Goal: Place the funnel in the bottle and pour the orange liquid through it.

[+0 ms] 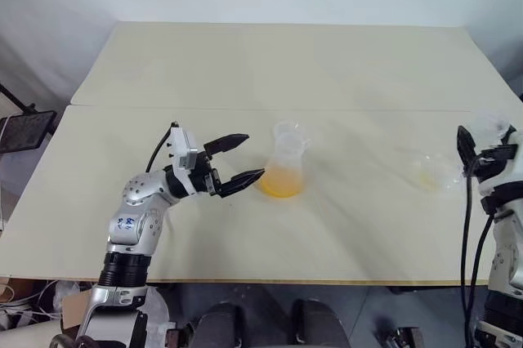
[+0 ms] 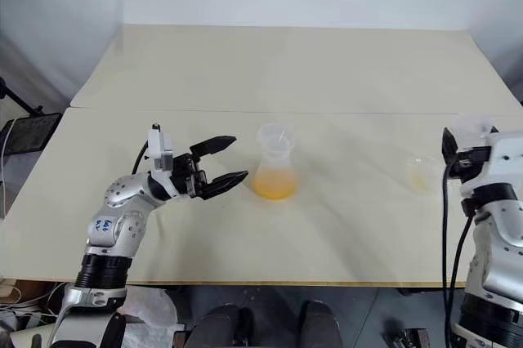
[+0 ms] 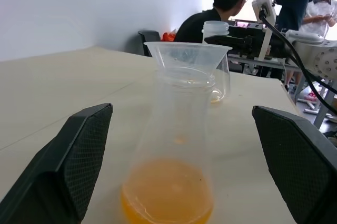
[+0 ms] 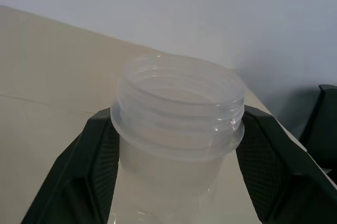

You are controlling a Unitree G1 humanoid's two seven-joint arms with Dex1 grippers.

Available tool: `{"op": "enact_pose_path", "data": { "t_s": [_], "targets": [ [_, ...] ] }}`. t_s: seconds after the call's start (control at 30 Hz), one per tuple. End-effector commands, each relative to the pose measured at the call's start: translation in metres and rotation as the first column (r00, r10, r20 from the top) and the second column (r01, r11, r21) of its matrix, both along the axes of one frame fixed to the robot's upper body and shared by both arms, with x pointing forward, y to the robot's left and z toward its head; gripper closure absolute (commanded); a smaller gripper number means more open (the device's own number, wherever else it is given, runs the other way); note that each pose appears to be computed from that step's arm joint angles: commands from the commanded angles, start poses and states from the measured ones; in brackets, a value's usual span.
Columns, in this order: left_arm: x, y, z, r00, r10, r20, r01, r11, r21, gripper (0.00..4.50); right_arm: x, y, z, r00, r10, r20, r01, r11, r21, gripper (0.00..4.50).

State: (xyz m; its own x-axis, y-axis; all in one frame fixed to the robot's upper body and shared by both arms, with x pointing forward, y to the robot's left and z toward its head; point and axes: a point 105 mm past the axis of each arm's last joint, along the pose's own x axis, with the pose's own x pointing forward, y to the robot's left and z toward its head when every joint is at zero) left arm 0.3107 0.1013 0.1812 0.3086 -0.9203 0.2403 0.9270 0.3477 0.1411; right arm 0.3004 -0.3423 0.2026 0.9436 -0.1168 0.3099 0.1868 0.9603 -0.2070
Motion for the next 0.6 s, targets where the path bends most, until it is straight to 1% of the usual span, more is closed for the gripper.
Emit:
{"op": "enact_pose_path", "data": {
  "t_s": [0.03,0.13,0.27,0.33,0.37,0.43,0.47,0.6],
  "targets": [
    [-0.002,0.001,0.008,0.999,-0.005,0.032,0.005,1.0,0.004,0.0,-0.012,-0.026,0.013,0.991,-0.099,0.09,0.095,0.994,0.045,1.77],
    [-0.002,0.002,0.009,0.999,-0.003,0.035,0.002,1.0,0.008,0.0,-0.015,-0.041,0.007,0.982,-0.172,0.081,0.167,0.984,0.063,1.77],
    [-0.001,0.005,0.012,0.999,0.011,0.042,-0.011,1.0,0.008,0.0,-0.021,-0.048,0.002,0.968,-0.241,0.064,0.234,0.967,0.099,1.77],
    [-0.001,0.005,0.011,0.999,0.012,0.041,-0.013,1.0,0.008,0.0,-0.024,-0.046,-0.001,0.966,-0.251,0.058,0.244,0.964,0.105,1.05],
    [-0.001,0.005,0.011,0.999,0.012,0.042,-0.013,1.0,0.007,0.0,-0.024,-0.046,-0.003,0.965,-0.254,0.058,0.246,0.961,0.126,0.82],
    [-0.002,0.005,0.01,0.999,0.009,0.04,-0.01,1.0,0.008,0.0,-0.027,-0.045,-0.006,0.963,-0.262,0.061,0.25,0.956,0.156,0.15],
    [-0.002,0.005,0.01,0.999,0.008,0.04,-0.008,1.0,0.009,0.0,-0.028,-0.044,-0.006,0.963,-0.262,0.064,0.249,0.956,0.156,0.03],
    [-0.001,0.006,0.011,0.999,0.008,0.04,-0.008,1.0,0.011,0.0,-0.034,-0.04,0.003,0.963,-0.249,0.104,0.232,0.961,0.154,0.03]
  ]
}}
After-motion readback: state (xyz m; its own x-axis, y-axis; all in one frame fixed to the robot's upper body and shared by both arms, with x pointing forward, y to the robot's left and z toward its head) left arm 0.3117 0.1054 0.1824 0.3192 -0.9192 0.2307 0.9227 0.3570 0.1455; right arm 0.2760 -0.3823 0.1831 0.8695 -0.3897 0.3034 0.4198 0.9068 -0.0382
